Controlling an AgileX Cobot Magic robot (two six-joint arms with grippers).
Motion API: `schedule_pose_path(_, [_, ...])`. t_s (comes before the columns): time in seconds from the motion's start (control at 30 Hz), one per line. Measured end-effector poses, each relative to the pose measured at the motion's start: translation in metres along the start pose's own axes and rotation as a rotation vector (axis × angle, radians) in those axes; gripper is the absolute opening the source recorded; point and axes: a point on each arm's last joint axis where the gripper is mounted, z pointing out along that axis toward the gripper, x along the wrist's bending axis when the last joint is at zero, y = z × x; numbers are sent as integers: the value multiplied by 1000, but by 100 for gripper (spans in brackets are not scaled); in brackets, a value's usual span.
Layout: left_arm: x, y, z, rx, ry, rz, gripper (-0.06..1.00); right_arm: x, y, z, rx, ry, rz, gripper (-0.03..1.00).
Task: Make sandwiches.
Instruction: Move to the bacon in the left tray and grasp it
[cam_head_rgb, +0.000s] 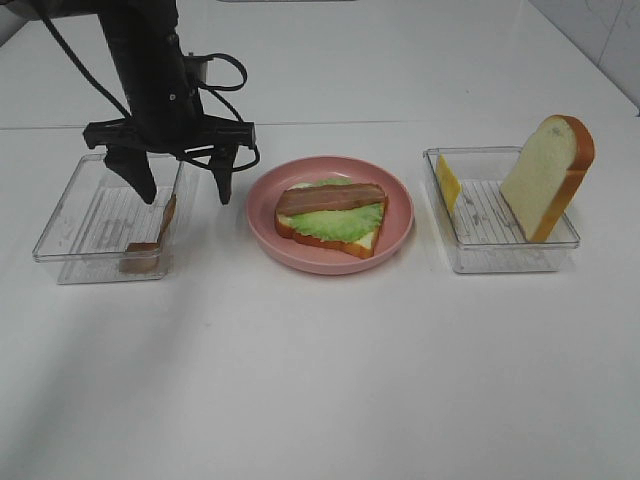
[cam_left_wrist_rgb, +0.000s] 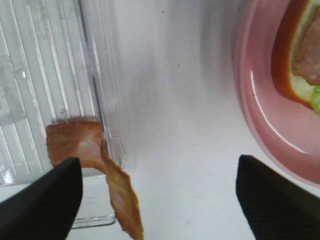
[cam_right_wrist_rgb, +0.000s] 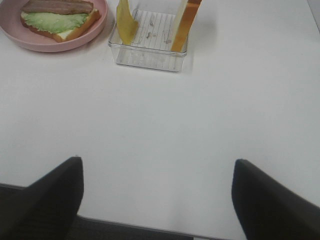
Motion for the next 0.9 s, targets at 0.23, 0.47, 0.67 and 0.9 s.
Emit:
schedule_pose_path(0.23, [6,-12,19,77,27,5,79,0,0,0,0,0,0,80])
schedule_pose_path(0.47, [8,-15,24,90,49,11,73,0,0,0,0,0,0,80])
schedule_pose_path(0.67, [13,-13,24,69,103,-11,45,0,0,0,0,0,0,80])
schedule_pose_path(0.9, [13,-13,24,68,106,-13,12,0,0,0,0,0,0,80])
